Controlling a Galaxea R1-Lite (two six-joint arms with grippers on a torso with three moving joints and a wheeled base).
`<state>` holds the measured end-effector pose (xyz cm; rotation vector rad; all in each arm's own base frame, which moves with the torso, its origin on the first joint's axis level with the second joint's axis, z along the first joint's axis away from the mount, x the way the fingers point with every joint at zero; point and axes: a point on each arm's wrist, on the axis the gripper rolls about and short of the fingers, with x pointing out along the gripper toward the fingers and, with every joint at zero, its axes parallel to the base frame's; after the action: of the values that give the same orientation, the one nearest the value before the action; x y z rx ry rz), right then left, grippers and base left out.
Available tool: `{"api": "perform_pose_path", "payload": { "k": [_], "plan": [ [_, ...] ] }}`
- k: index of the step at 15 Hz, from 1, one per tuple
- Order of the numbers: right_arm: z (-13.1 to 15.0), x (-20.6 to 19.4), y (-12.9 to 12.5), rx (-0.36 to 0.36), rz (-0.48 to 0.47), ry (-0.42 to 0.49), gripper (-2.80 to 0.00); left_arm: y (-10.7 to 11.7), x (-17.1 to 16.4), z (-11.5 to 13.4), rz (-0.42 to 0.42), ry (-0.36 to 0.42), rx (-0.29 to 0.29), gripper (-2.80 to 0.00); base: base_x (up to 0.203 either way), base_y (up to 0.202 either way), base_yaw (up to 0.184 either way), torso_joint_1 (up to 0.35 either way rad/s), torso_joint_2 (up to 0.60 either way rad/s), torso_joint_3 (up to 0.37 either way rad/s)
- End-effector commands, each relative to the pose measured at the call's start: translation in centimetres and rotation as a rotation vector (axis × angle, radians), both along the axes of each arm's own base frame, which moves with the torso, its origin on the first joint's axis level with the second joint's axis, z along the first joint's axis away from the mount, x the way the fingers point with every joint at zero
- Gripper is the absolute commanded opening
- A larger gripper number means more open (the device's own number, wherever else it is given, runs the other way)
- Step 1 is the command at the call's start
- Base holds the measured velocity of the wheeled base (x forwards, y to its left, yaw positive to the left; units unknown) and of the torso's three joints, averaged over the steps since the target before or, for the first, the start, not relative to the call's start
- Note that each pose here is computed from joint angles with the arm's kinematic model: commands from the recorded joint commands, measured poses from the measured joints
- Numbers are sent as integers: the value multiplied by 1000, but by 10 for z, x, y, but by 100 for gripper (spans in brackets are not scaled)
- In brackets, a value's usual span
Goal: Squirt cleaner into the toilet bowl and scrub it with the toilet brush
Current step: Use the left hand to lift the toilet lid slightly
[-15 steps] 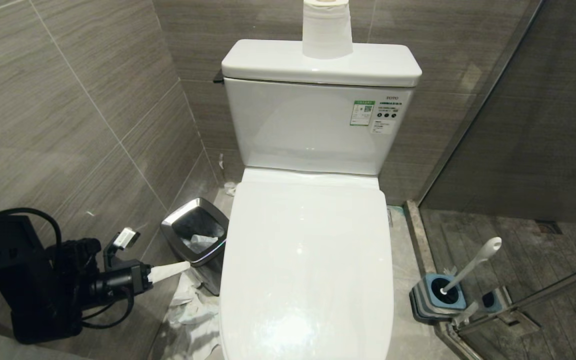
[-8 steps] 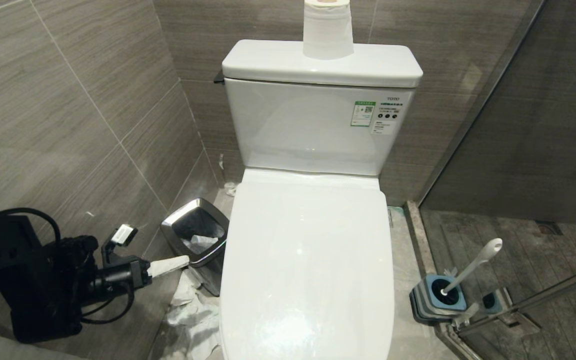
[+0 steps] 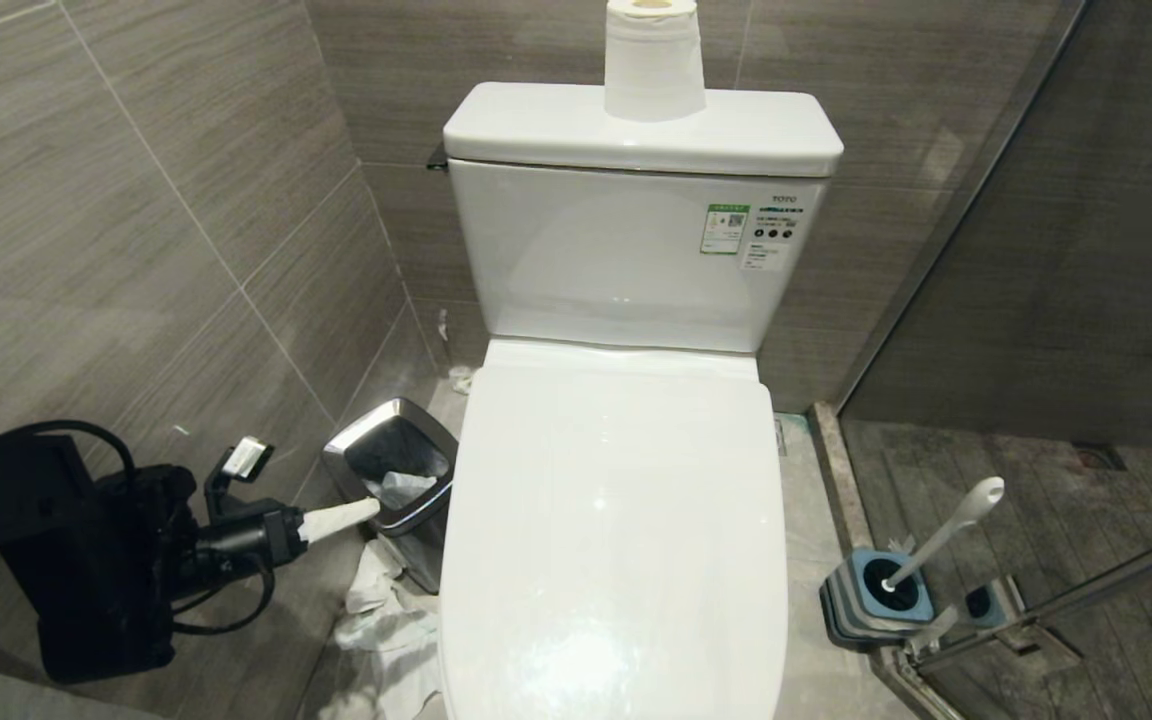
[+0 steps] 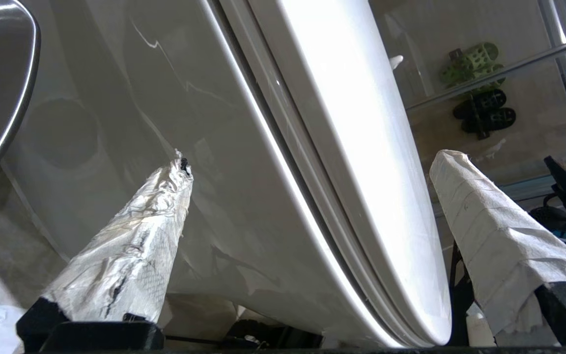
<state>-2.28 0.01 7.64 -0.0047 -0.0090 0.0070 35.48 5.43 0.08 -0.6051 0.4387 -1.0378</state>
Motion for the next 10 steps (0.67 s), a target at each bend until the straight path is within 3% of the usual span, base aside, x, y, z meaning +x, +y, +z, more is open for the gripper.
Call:
{"api": "perform_pose_path", "payload": {
  "k": [1,4,10],
  "plan": [
    [-2,0,0,0,1,6,-280,0,1,-6,-6,8,-6,0,0,0,0,0,0,0],
    [-2,0,0,-1,1,6,-280,2,3,-7,-2,7,-12,0,0,0,0,1,1,-30],
    [-2,0,0,0,1,5,-280,3,3,-12,1,32,-22,0,0,0,0,8,3,-184]
  ]
}}
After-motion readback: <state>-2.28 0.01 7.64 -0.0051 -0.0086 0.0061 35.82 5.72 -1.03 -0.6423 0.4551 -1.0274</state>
